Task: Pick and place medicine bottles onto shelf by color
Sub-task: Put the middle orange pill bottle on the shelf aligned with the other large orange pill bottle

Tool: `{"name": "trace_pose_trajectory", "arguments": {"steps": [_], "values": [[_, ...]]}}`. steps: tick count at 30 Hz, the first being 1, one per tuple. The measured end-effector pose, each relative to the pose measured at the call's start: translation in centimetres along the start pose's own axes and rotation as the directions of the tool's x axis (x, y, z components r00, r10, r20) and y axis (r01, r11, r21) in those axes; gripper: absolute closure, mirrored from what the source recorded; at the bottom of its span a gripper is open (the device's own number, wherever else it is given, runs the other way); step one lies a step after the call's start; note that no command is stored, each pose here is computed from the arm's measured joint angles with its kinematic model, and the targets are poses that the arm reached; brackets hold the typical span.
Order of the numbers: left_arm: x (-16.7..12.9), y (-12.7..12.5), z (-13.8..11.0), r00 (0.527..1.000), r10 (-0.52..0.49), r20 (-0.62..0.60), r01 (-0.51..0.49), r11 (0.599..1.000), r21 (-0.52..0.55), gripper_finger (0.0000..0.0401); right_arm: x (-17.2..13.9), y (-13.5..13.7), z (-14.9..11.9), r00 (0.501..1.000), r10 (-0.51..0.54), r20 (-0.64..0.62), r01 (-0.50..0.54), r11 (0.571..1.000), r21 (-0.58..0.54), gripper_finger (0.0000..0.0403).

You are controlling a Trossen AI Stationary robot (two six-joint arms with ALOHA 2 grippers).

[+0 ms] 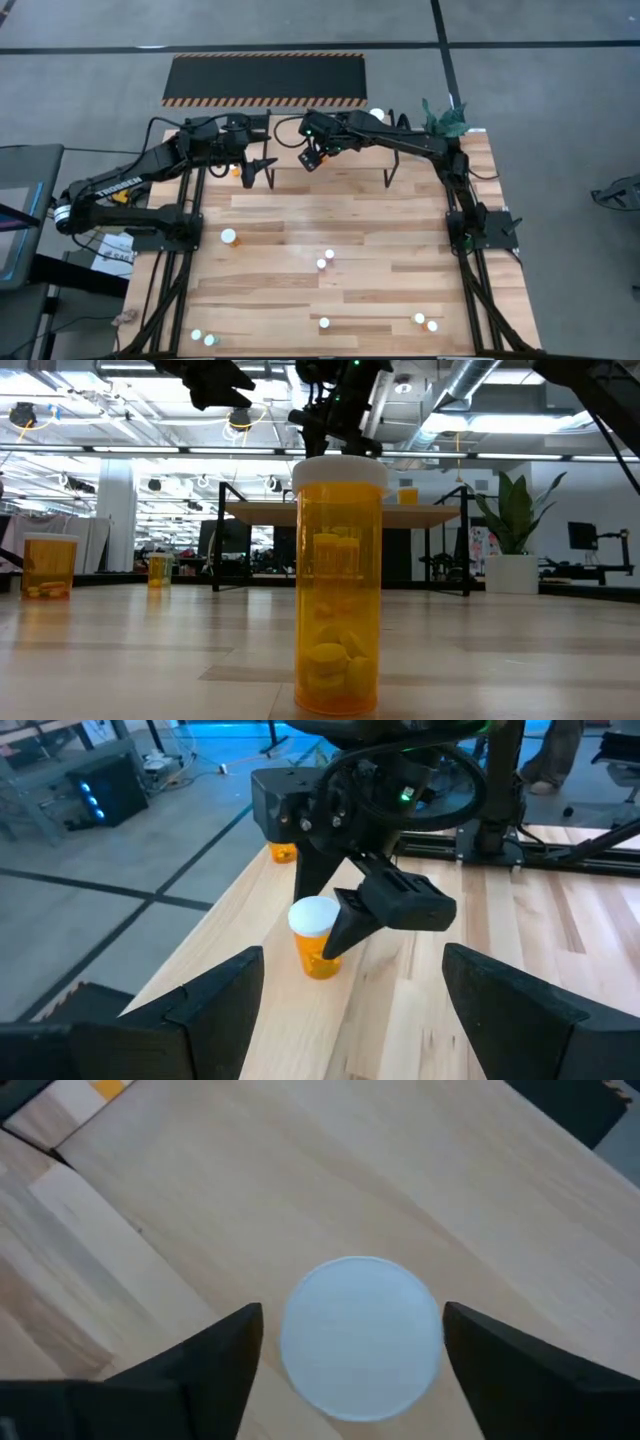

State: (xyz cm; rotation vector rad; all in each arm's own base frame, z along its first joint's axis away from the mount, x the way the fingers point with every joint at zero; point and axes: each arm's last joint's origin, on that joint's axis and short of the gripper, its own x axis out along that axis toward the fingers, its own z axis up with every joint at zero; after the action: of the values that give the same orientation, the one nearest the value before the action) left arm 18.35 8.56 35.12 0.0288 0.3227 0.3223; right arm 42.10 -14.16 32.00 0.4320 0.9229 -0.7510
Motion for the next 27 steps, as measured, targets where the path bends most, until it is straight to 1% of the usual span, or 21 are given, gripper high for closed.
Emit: {"name": "trace_pose_trajectory", "arguments": {"steps": [5, 13, 16, 19, 22, 27], "values": [[0.0, 0.0, 0.0, 1.000, 0.009, -0.001, -0.009, 1.000, -0.001, 0.0106, 0.0, -0.1, -0.1, 1.000, -0.004, -0.007, 0.004, 1.000, -0.004, 0.0126], [0.0, 0.1, 0.0, 1.000, 0.028, -0.002, -0.028, 1.000, 0.000, 0.0106, 0.0, -0.3, -0.3, 0.999, -0.020, -0.037, 0.019, 0.999, -0.028, 0.0176], [0.0, 0.1, 0.0, 1.000, 0.029, -0.002, -0.029, 1.000, 0.000, 0.0106, -0.6, -0.9, -0.5, 0.997, -0.036, -0.068, 0.033, 0.999, -0.037, 0.0190], [0.0, 0.1, 0.0, 0.999, 0.040, -0.003, -0.040, 0.999, -0.001, 0.0106, -1.2, -1.2, -0.7, 0.995, -0.042, -0.087, 0.038, 0.998, -0.044, 0.0194], [0.0, 0.1, 0.0, 0.999, 0.049, -0.004, -0.049, 0.999, 0.000, 0.0106, -2.5, -2.2, -0.6, 0.995, -0.042, -0.093, 0.037, 0.998, -0.051, 0.0189], [0.0, 0.2, 0.0, 0.998, 0.065, -0.005, -0.065, 0.998, -0.004, 0.0106, -5.3, -4.9, -0.3, 0.994, -0.056, -0.098, 0.053, 0.998, -0.038, 0.0181]]}}
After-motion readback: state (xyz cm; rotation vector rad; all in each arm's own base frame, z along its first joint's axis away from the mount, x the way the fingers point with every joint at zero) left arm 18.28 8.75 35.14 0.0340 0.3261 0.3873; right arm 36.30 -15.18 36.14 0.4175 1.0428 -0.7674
